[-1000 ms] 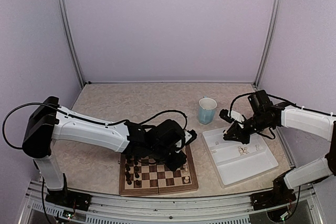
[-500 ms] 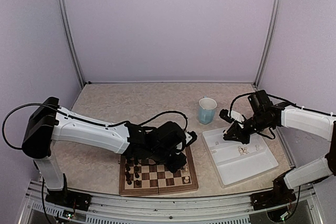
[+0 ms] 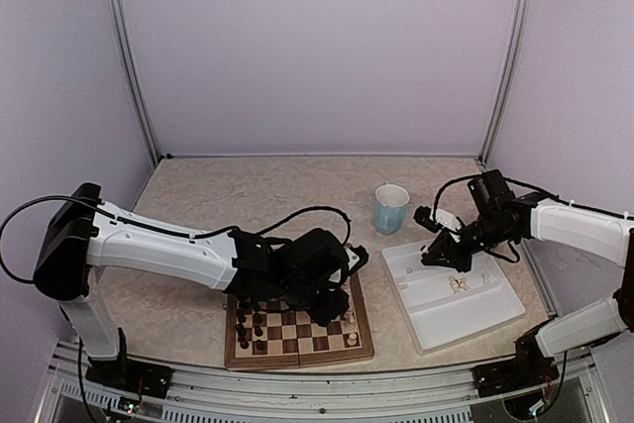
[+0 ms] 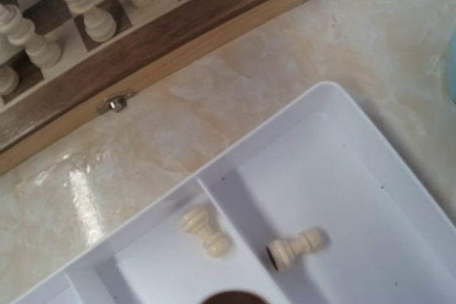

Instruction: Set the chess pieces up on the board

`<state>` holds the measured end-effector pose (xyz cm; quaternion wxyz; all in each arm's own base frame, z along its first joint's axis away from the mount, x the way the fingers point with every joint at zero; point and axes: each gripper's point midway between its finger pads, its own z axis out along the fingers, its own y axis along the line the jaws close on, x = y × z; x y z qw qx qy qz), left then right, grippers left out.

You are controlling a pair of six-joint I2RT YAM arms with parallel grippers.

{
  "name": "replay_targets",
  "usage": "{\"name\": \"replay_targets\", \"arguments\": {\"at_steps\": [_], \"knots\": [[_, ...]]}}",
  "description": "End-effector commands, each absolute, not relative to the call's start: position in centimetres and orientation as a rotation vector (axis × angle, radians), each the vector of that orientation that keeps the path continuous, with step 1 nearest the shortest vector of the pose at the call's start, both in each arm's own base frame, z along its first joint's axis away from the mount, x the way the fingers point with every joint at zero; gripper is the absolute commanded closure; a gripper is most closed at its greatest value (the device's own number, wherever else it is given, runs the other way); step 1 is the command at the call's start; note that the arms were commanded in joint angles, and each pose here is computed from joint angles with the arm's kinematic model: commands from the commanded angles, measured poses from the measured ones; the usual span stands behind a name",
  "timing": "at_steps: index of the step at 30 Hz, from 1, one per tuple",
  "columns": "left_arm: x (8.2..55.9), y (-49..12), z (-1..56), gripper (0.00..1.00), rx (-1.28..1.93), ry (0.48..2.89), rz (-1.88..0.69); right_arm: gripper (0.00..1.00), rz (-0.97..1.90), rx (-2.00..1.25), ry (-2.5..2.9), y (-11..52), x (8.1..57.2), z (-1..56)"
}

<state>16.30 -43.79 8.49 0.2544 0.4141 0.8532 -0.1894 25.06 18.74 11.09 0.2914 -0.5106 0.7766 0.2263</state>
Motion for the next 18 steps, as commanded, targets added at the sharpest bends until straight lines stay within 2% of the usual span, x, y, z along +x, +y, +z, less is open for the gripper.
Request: {"name": "replay_targets", "arguments": {"at_steps": [1,7,13,18], "knots": [[16.5,-43.2,12.5,0.70,1.084,2.263,-0.510,0.92,0.620,-1.412,2.008,19.7,24.6,13.2],[18.2,-44.7,19.0,0.57,0.935,2.127,-0.667,0.92,0.585,-1.565,1.898,22.3,23.2,15.6],[19.5,-47.9,23.5,0.56,0.777,2.009,-1.111,0.92,0.625,-1.678,1.792,25.5,21.4,18.7],[19.8,-49.8,25.0,0.55,0.745,1.941,-1.257,0.91,0.659,-1.744,1.741,27.2,20.2,19.9]]}}
